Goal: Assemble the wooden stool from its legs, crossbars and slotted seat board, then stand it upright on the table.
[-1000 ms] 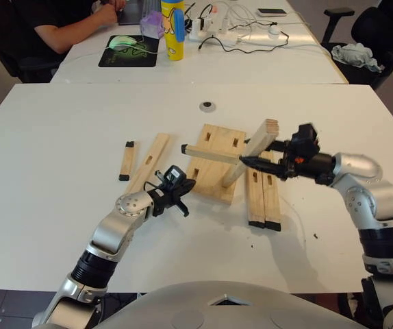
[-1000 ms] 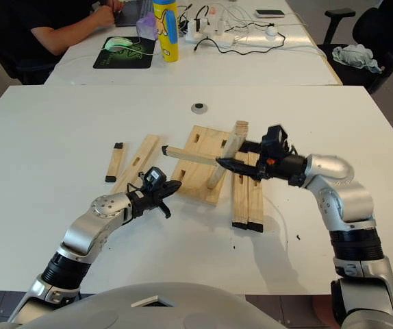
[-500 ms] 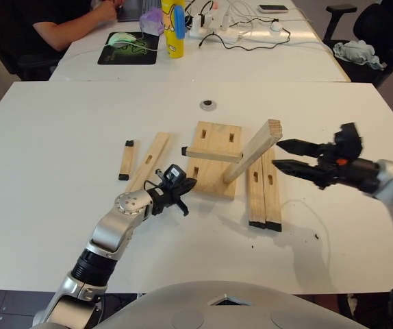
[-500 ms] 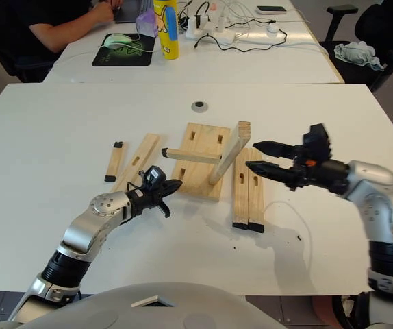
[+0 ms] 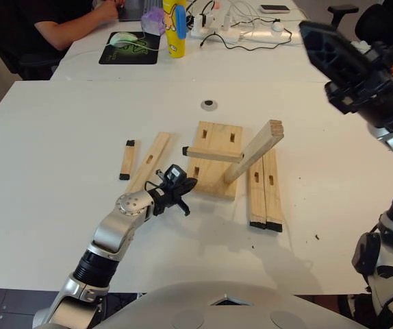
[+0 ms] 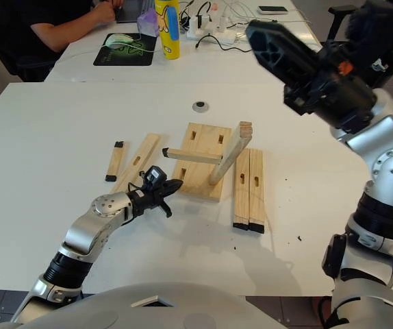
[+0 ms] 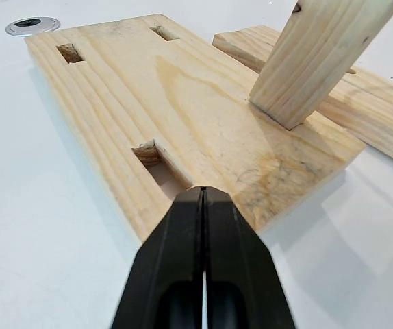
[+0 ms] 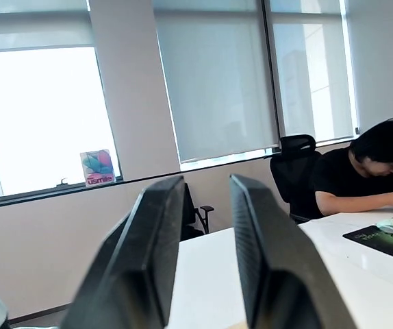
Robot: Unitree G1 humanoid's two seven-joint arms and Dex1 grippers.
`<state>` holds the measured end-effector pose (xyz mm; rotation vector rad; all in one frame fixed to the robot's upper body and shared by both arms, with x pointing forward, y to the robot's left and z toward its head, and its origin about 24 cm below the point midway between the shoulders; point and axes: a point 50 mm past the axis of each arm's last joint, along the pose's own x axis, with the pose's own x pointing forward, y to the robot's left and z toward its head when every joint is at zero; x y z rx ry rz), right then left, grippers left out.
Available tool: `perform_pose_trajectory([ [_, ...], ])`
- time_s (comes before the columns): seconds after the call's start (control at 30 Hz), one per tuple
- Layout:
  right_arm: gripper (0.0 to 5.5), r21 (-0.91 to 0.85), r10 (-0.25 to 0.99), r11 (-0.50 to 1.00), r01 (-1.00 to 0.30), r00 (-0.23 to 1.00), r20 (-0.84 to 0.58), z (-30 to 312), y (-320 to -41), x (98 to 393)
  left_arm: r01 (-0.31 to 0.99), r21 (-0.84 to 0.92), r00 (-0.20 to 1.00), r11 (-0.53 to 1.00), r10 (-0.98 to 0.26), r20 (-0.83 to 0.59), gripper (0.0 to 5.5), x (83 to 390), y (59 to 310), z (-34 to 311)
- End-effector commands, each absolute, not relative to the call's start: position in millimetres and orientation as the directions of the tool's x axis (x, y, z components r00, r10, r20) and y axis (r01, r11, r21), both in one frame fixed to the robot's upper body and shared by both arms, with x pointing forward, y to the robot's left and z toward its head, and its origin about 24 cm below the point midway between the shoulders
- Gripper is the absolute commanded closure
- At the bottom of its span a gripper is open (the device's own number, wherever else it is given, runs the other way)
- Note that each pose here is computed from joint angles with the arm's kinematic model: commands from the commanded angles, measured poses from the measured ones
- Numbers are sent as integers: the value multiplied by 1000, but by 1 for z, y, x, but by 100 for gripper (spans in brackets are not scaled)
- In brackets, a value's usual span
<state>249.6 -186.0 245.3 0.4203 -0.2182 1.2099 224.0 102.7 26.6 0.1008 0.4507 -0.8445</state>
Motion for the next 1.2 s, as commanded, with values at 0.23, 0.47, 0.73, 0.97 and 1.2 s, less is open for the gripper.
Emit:
perform_pose_trajectory([
  [0.23,548,150,795,295,-944,329,510,272,-183,258,683,-141,530,717,-619,-580,550,209,114,-6],
  [0.47,548,266,897,250,-931,326,297,228,-150,259,677,-147,534,722,-618,-577,550,209,112,-7],
  [0.73,548,310,888,336,-889,408,209,183,-135,258,684,-149,528,714,-625,-574,550,209,110,-5],
  [0.97,548,234,710,92,-968,228,666,288,-169,250,679,-151,528,718,-621,-579,550,208,110,-7],
  [1.2,548,360,913,252,-898,344,220,212,-151,248,682,-149,527,716,-622,-579,550,209,110,-7],
])
